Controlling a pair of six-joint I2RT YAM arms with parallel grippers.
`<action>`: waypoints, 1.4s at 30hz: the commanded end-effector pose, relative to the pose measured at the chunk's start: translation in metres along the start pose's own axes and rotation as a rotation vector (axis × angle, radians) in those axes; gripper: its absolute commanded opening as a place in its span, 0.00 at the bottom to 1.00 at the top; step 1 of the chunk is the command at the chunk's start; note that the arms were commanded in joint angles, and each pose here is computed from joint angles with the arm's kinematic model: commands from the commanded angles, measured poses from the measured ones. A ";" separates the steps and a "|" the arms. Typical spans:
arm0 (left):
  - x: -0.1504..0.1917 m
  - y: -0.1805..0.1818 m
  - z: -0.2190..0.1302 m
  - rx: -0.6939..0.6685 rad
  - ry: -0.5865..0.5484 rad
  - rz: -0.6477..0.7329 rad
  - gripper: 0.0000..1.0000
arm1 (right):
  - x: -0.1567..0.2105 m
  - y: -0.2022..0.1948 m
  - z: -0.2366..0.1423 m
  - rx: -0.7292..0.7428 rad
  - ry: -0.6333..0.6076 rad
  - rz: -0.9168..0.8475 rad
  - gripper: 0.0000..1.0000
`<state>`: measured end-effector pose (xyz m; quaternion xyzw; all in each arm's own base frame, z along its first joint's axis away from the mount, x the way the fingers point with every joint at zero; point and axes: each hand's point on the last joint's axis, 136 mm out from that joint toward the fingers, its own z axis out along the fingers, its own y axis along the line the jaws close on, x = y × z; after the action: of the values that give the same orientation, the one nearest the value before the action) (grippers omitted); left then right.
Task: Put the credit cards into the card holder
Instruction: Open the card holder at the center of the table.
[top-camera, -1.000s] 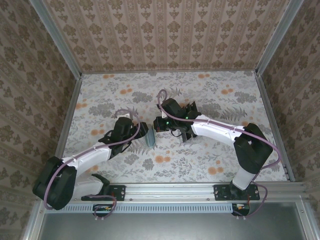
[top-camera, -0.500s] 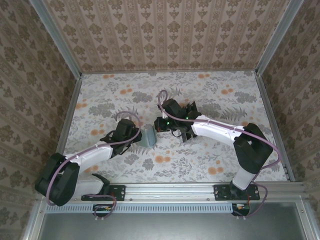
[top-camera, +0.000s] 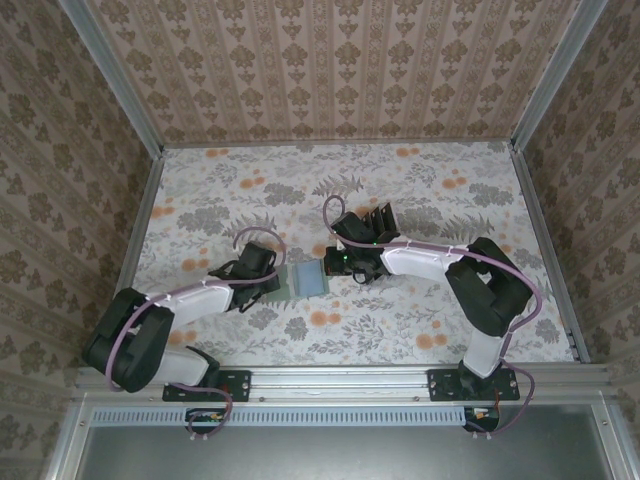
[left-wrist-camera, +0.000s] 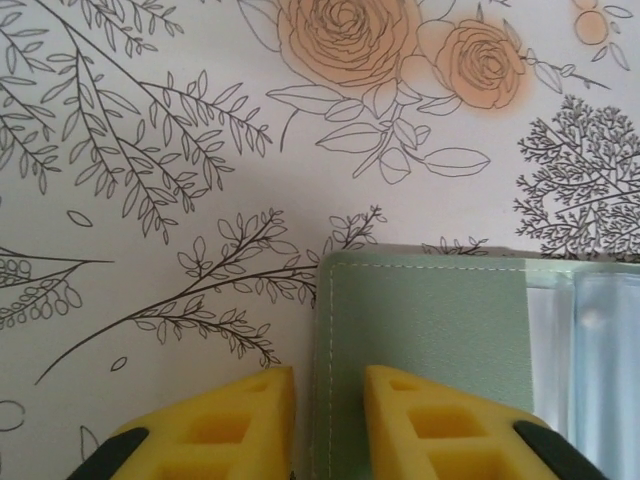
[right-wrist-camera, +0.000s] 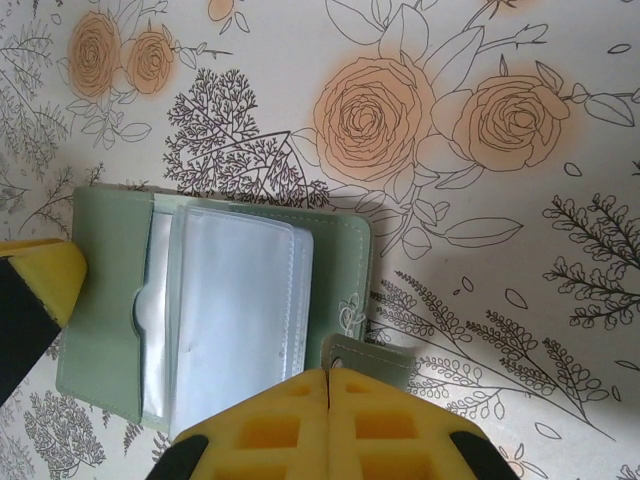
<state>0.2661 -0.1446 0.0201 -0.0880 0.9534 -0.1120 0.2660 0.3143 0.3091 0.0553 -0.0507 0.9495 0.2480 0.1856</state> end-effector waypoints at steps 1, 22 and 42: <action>-0.007 -0.003 -0.002 -0.021 -0.008 0.046 0.31 | -0.004 0.001 0.000 -0.009 -0.016 0.009 0.09; -0.053 -0.045 -0.062 0.151 -0.129 0.027 0.68 | -0.005 0.066 -0.045 -0.130 -0.037 -0.067 0.27; -0.062 -0.096 -0.069 0.383 -0.179 -0.027 0.64 | -0.002 0.007 -0.003 -0.014 -0.007 0.015 0.05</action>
<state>0.2903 -0.1970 0.1296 -0.0596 0.8964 -0.2530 0.3591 0.3132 0.3174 0.0626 -0.0475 0.9472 0.2603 0.1808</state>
